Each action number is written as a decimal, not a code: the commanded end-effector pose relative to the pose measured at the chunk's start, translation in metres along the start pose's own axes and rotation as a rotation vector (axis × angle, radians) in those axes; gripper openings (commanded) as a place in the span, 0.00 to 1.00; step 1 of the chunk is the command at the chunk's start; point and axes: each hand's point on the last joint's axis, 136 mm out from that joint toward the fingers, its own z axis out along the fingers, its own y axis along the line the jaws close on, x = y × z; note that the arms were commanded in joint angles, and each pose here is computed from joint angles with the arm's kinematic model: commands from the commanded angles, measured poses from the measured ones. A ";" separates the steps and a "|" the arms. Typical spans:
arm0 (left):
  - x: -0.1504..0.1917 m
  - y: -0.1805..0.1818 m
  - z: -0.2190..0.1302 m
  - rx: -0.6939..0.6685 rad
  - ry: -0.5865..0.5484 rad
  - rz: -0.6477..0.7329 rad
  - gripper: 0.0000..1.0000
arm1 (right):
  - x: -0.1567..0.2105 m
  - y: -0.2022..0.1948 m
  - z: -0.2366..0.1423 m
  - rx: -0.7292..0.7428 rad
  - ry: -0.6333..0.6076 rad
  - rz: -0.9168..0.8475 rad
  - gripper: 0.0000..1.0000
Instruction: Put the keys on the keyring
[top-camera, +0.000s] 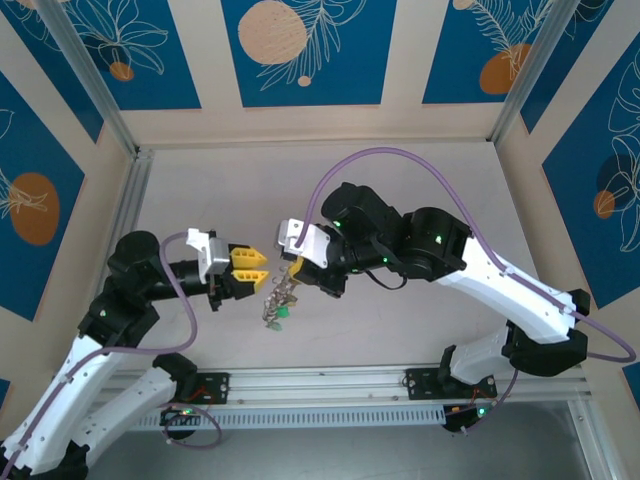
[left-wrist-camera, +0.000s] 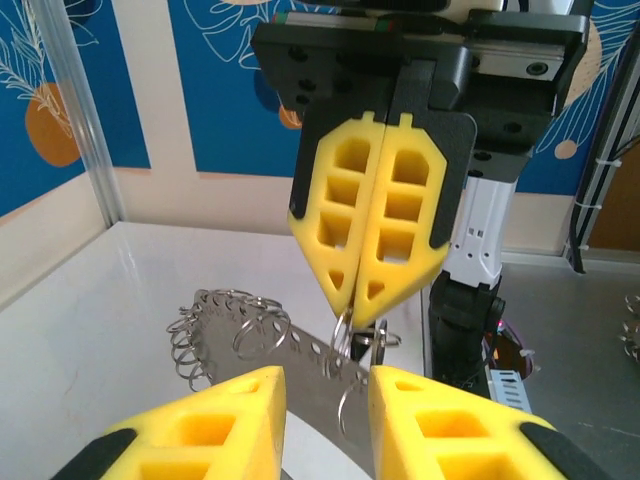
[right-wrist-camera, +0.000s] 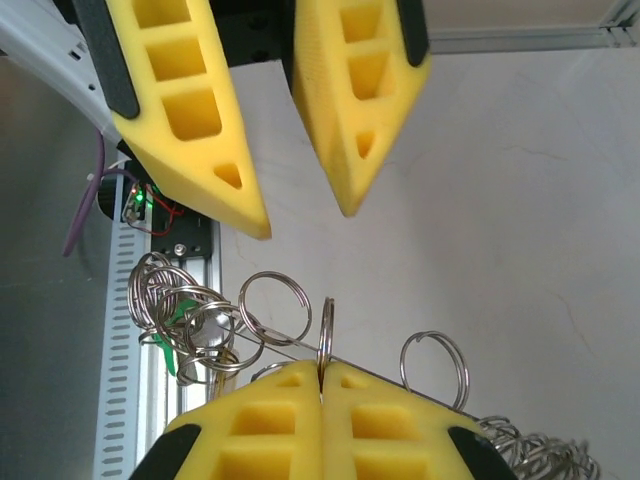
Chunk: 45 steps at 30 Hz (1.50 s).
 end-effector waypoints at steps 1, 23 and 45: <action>-0.008 -0.006 0.006 0.057 -0.039 0.014 0.28 | -0.011 0.003 -0.007 -0.046 -0.030 0.001 0.00; 0.007 -0.004 0.022 0.082 0.031 -0.003 0.01 | -0.027 0.007 -0.009 -0.114 -0.085 -0.035 0.00; -0.012 0.013 0.040 0.065 -0.125 -0.009 0.00 | 0.008 -0.029 -0.009 -0.049 -0.259 0.177 0.35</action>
